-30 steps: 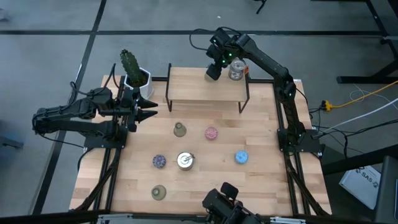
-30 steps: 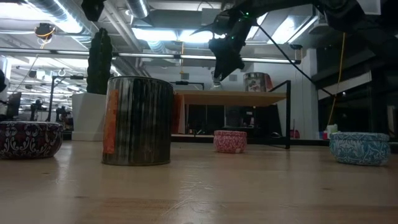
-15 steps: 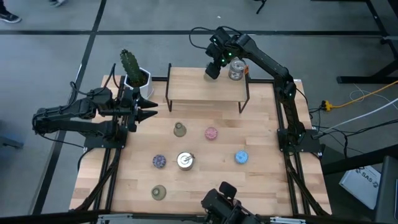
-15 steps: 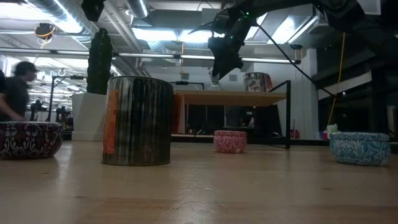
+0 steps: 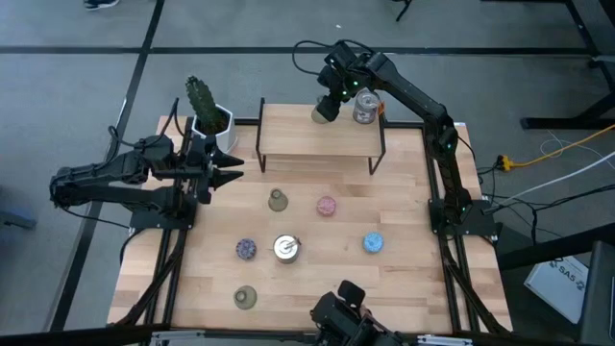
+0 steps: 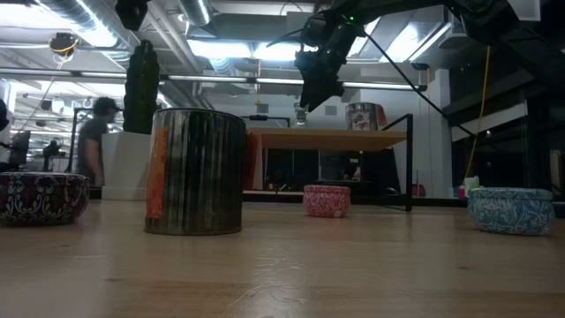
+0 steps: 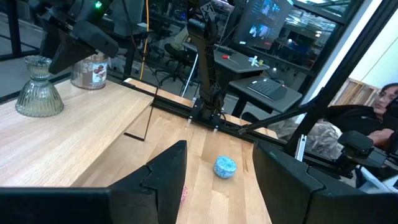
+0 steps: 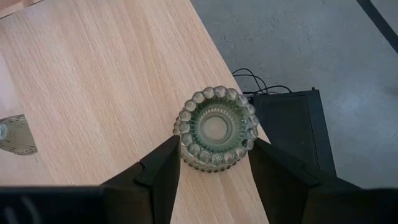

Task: Pick & Place candle stick holders
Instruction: Put the right green glass candle holder on the shelf, then put the blue scented candle on the shelf

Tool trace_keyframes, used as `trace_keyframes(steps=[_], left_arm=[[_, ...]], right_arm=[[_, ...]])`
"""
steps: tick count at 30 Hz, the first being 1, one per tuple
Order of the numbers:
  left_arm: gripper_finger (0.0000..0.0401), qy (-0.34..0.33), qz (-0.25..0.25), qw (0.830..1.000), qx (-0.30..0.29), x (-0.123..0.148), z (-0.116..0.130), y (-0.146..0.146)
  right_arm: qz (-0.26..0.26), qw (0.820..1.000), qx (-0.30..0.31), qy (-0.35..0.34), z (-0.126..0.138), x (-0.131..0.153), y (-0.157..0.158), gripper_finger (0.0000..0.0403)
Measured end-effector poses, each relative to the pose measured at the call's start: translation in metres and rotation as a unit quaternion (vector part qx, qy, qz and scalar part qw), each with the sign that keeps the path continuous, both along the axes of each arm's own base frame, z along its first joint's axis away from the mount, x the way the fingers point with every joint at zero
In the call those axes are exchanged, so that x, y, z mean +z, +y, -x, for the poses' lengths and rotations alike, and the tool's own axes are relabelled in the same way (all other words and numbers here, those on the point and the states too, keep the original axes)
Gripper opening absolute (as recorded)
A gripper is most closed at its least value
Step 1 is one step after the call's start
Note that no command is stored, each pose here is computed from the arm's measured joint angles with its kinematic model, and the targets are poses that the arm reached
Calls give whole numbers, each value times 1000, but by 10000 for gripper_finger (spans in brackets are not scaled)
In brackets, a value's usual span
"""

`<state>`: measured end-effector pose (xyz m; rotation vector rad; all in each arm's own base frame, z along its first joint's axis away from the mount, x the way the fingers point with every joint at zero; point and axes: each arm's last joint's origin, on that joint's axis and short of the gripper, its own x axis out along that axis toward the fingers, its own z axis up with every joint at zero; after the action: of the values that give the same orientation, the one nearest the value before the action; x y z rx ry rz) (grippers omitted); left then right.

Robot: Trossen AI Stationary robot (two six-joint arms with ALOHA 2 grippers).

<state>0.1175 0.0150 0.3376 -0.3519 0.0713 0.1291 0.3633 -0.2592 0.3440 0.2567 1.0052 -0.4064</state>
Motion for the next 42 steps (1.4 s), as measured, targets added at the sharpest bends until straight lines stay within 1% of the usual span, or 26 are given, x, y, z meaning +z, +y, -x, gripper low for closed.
trace_keyframes(steps=[6, 10, 14, 23, 27, 33, 42], left_arm=[[180, 0, 0, 1000, 0, 0, 0, 0], [180, 0, 0, 1000, 0, 0, 0, 0], [180, 0, 0, 1000, 0, 0, 0, 0], [180, 0, 0, 1000, 0, 0, 0, 0], [180, 0, 0, 1000, 0, 0, 0, 0], [180, 0, 0, 1000, 0, 0, 0, 0], [180, 0, 0, 1000, 0, 0, 0, 0]], right_arm=[[-3, 1000, -5, 3, 1, 0, 0, 191], [-10, 1000, -10, 23, 6, 1, 4, 191], [-2, 999, -20, 45, 14, 8, 8, 191], [12, 999, -22, 37, 29, 32, 21, 191], [20, 999, -17, 25, 34, 44, 29, 191], [3, 999, -8, 45, 41, 52, 48, 191], [-9, 998, 33, 60, 36, 59, 85, 191]])
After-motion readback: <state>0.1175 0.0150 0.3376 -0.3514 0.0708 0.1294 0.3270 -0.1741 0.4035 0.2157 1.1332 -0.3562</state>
